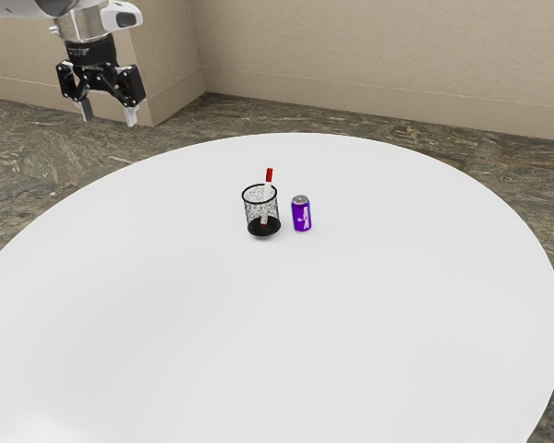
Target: Take the marker out of the pen holder and place it to the left of the pen holder.
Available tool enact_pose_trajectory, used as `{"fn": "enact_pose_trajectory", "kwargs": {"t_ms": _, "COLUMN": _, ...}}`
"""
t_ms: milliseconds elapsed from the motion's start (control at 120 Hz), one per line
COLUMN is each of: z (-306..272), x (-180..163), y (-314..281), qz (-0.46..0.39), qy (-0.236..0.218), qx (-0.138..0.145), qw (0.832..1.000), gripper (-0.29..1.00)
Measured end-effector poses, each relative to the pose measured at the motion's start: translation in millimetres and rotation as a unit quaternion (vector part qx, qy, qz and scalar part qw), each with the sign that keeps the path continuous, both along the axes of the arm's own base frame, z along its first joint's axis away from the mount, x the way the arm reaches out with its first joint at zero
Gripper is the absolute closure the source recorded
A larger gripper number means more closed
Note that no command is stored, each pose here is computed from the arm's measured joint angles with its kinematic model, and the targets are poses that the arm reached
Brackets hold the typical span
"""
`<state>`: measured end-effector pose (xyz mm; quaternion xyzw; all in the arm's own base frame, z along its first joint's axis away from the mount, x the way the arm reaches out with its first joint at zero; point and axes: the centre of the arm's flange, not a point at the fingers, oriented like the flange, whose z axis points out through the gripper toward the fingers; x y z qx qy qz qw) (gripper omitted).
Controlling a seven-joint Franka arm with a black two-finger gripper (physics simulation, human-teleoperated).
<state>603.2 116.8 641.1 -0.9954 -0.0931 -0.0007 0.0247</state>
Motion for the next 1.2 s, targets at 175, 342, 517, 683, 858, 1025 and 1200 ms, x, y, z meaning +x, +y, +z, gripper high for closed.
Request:
{"fn": "enact_pose_trajectory", "kwargs": {"t_ms": 175, "z": -1, "x": 1, "y": 1, "qz": 0.002, "qy": -0.002, "qx": -0.005, "qw": 1.0, "gripper": 0.02}}
{"fn": "enact_pose_trajectory", "kwargs": {"t_ms": 342, "z": 34, "x": 26, "y": -55, "qz": -0.035, "qy": -0.075, "qx": 0.007, "qw": 0.997, "gripper": 0.02}}
{"fn": "enact_pose_trajectory", "kwargs": {"t_ms": 517, "z": -113, "x": 133, "y": -123, "qz": -0.073, "qy": -0.112, "qx": 0.027, "qw": 0.991, "gripper": 0.02}}
{"fn": "enact_pose_trajectory", "kwargs": {"t_ms": 683, "z": -209, "x": 186, "y": -143, "qz": -0.102, "qy": -0.188, "qx": 0.04, "qw": 0.976, "gripper": 0.02}}
{"fn": "enact_pose_trajectory", "kwargs": {"t_ms": 858, "z": -265, "x": 222, "y": -111, "qz": -0.094, "qy": -0.272, "qx": 0.047, "qw": 0.957, "gripper": 0.02}}
{"fn": "enact_pose_trajectory", "kwargs": {"t_ms": 1025, "z": -257, "x": 228, "y": -104, "qz": -0.096, "qy": -0.318, "qx": 0.06, "qw": 0.941, "gripper": 0.02}}
{"fn": "enact_pose_trajectory", "kwargs": {"t_ms": 1200, "z": -249, "x": 229, "y": -88, "qz": -0.099, "qy": -0.331, "qx": 0.091, "qw": 0.934, "gripper": 0.02}}
